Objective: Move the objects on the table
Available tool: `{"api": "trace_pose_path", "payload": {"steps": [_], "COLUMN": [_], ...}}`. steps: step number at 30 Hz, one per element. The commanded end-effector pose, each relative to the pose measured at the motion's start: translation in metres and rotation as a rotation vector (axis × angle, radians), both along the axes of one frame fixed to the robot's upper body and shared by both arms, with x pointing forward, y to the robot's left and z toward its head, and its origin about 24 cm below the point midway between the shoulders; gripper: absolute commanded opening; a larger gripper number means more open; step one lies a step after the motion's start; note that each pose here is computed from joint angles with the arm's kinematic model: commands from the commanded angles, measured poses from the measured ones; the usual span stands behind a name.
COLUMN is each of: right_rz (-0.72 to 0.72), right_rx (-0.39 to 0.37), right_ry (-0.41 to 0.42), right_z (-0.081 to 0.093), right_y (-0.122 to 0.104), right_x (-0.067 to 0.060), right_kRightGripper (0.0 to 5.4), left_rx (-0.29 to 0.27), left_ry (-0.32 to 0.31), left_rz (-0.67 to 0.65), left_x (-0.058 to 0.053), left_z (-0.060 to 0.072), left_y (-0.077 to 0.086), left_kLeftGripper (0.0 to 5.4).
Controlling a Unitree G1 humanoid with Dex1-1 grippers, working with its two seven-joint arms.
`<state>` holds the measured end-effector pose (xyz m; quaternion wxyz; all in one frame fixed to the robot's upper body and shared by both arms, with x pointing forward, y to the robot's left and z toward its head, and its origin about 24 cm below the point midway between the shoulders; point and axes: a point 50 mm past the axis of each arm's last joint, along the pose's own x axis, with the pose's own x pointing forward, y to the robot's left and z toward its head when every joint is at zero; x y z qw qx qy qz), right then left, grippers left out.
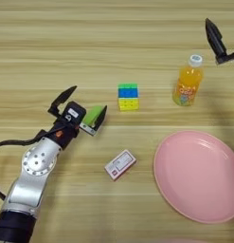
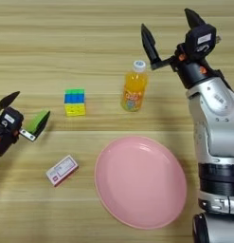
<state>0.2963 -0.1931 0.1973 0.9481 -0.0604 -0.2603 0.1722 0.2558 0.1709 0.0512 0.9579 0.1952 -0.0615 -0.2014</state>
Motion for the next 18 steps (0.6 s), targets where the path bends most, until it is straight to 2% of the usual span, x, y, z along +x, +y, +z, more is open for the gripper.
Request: {"api": "trace_pose_path", "payload": {"steps": [1, 3, 8, 12, 18], "right_rz": [0.000, 0.002, 0.005, 0.011, 0.018], "right_rx": [0.008, 0.011, 0.014, 0.018, 0.018], "right_ry": [0.024, 0.031, 0.039, 0.045, 0.047], "right_z": [-0.008, -0.010, -0.012, -0.013, -0.014], "right_y": [0.003, 0.004, 0.005, 0.005, 0.006], "right_x": [0.001, 0.001, 0.001, 0.001, 0.000], "right_kRightGripper": [5.40, 5.40, 5.40, 5.40, 5.40], "left_rx": [-0.011, 0.012, 0.101, 0.203, 0.261], "left_ry": [-0.009, 0.013, -0.016, 0.008, 0.011], "left_rz": [0.029, 0.040, 0.133, 0.175, 0.185], "left_x": [0.006, 0.008, 0.016, 0.023, 0.038], "left_z": [0.001, -0.005, -0.007, -0.015, -0.011], "left_y": [0.001, 0.001, 0.015, 0.020, 0.025], "left_kLeftGripper": [5.37, 5.37, 5.37, 5.37, 5.37]}}
